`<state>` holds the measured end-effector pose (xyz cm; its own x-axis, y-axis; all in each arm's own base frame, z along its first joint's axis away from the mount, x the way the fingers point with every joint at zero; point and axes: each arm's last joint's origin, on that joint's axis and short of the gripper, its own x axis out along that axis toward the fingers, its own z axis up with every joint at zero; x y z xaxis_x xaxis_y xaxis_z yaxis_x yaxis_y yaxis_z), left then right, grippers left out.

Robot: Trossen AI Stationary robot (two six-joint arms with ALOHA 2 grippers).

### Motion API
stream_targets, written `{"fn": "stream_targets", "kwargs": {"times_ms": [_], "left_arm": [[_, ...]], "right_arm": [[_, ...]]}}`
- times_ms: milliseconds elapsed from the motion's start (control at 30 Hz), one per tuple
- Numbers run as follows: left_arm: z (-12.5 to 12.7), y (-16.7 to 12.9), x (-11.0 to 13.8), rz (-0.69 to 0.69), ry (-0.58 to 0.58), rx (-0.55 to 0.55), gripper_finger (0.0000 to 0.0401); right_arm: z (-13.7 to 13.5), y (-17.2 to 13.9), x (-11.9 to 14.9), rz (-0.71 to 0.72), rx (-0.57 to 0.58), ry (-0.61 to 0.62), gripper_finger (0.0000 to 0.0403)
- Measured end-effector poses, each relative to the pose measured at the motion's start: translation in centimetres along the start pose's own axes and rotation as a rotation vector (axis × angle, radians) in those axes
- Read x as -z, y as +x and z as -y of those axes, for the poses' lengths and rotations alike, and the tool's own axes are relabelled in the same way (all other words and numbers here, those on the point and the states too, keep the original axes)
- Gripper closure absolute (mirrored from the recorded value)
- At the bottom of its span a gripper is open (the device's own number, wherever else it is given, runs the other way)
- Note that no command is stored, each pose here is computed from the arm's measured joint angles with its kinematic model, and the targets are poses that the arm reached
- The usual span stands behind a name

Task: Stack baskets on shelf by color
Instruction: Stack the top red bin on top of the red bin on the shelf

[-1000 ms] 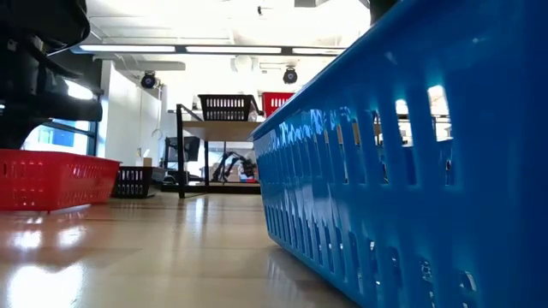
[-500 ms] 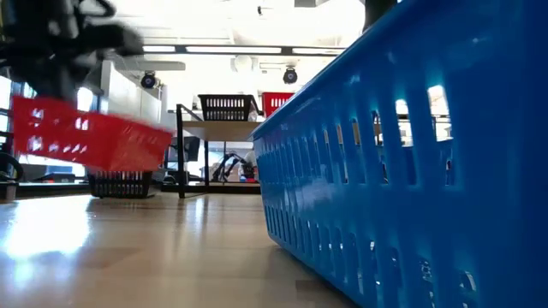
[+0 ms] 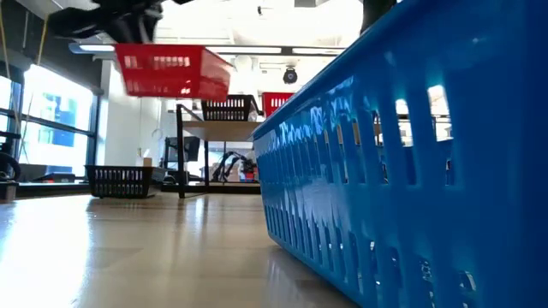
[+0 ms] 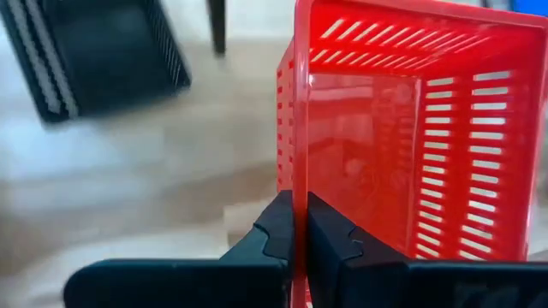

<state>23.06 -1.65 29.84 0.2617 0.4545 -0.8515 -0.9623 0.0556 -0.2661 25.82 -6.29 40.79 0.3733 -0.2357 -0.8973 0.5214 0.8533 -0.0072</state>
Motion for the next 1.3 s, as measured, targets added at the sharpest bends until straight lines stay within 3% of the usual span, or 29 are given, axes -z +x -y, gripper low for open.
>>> {"fn": "stream_targets", "kwargs": {"times_ms": [367,567,767,1067,1300], "left_arm": [[1.4,-0.6,-7.2,0.139,0.155,0.02,0.04],[2.1,-0.6,-10.8,0.2,0.234,0.092,0.04],[2.3,0.0,-13.9,0.23,0.277,0.189,0.04],[2.0,0.5,-17.9,0.314,0.255,0.333,0.04],[2.1,0.2,-19.5,0.376,0.177,0.417,0.04]], "right_arm": [[0.2,0.0,-0.1,0.023,0.069,0.047,0.0293],[0.2,0.0,-0.1,0.035,0.085,0.096,0.0293],[0.9,0.0,-0.3,0.081,0.195,0.193,0.0293],[3.4,0.2,-1.1,0.116,0.26,0.329,0.0293],[5.5,0.4,-2.1,0.149,0.211,0.316,0.0293]]}}
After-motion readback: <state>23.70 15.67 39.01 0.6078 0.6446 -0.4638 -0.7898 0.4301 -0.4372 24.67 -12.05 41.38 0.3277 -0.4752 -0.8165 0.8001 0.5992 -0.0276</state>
